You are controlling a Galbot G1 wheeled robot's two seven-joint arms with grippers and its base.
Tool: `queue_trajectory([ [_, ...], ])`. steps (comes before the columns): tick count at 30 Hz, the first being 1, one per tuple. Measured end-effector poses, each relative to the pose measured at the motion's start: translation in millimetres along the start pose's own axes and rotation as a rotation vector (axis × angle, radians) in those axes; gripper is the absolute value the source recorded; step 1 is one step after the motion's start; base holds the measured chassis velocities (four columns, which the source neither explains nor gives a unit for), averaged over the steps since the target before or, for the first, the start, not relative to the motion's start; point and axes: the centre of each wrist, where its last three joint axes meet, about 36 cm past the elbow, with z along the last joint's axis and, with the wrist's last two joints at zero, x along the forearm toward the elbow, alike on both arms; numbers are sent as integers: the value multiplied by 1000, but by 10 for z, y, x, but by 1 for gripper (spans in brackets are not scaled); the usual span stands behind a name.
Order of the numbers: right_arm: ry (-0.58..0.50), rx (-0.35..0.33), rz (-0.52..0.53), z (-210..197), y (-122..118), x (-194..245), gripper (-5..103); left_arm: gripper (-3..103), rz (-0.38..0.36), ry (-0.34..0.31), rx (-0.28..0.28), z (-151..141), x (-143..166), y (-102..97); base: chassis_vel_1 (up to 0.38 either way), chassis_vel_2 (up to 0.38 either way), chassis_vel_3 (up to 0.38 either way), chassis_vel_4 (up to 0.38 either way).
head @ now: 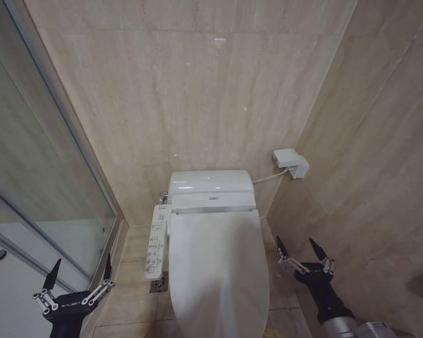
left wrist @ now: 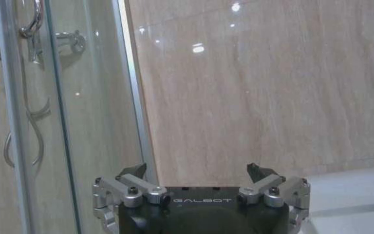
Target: Open the toilet lid, clean the toilet bowl with a toilet brush, close the toilet lid, and flush.
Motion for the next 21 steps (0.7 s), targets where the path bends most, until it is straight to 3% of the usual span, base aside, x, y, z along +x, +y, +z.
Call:
queue_trajectory([
  [21, 0, 0, 0, 0, 0, 0, 100, 100, -1, 1, 0, 3, 1, 1, 0, 0, 0, 0],
])
